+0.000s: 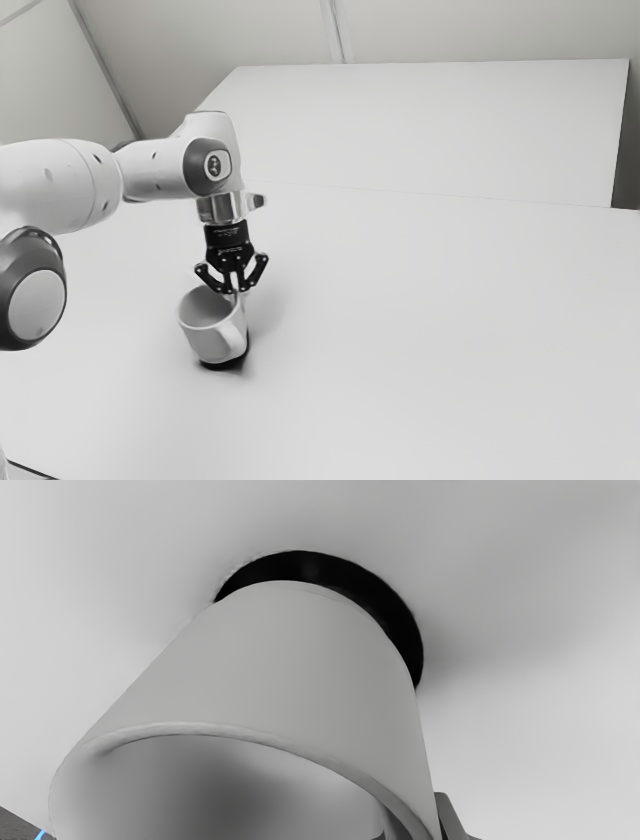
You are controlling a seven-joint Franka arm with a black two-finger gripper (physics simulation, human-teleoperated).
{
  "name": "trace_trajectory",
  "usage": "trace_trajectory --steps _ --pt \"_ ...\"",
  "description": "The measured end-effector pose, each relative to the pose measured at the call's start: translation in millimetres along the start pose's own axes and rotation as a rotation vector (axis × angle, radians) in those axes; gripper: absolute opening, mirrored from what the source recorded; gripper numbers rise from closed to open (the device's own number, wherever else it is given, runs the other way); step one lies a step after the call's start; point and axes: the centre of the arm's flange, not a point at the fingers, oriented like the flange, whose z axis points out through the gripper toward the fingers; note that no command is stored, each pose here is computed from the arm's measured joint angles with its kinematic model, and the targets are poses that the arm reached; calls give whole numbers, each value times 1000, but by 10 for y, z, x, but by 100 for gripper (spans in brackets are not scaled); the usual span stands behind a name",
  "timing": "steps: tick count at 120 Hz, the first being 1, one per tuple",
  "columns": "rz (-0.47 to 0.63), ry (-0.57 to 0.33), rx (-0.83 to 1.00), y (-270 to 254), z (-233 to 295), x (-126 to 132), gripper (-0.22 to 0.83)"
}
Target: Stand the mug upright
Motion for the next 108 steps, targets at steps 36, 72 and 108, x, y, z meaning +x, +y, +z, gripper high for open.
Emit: trace_trajectory --steps 36,72,108 --pt "-69 -19 -60 -19 31 42 34" --pt "-31 29 -125 -236 -597 -286 55" --pt "289 413 -145 -601 -2176 -905 60"
